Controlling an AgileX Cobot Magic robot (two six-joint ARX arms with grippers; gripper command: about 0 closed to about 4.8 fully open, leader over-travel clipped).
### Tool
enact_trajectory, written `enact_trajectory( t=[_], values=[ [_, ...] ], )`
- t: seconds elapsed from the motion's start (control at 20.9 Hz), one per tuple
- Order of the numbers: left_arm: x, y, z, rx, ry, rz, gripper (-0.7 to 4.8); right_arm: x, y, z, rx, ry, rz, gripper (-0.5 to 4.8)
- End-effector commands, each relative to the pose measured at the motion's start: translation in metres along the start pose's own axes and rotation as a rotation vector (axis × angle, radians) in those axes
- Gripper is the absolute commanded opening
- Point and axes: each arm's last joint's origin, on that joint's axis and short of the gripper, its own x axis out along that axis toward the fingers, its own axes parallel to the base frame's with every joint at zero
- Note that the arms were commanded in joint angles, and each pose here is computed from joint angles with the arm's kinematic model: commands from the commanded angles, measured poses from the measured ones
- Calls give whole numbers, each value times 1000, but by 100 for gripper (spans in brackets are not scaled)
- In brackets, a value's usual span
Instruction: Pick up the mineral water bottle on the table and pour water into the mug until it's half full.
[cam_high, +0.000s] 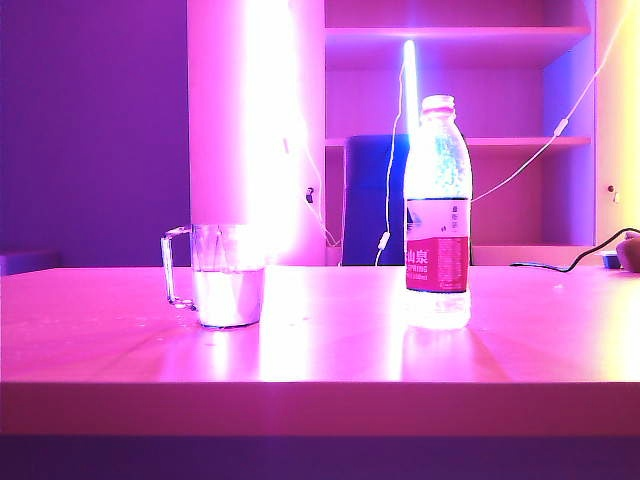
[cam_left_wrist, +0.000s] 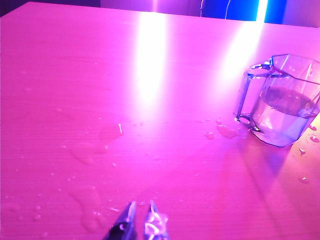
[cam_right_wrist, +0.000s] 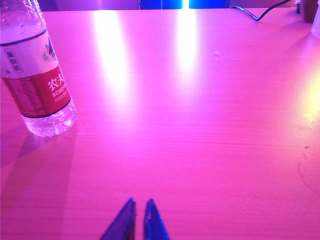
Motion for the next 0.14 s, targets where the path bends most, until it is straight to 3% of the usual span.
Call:
enact_trajectory(
  t=[0.05,0.14],
  values=[
    [0,0,2,1,-9,-5,28,0,0,0,-3,-7,1,45],
    [0,0,2,1,-9,-5,28,0,0,0,-3,-7,1,45]
  ],
)
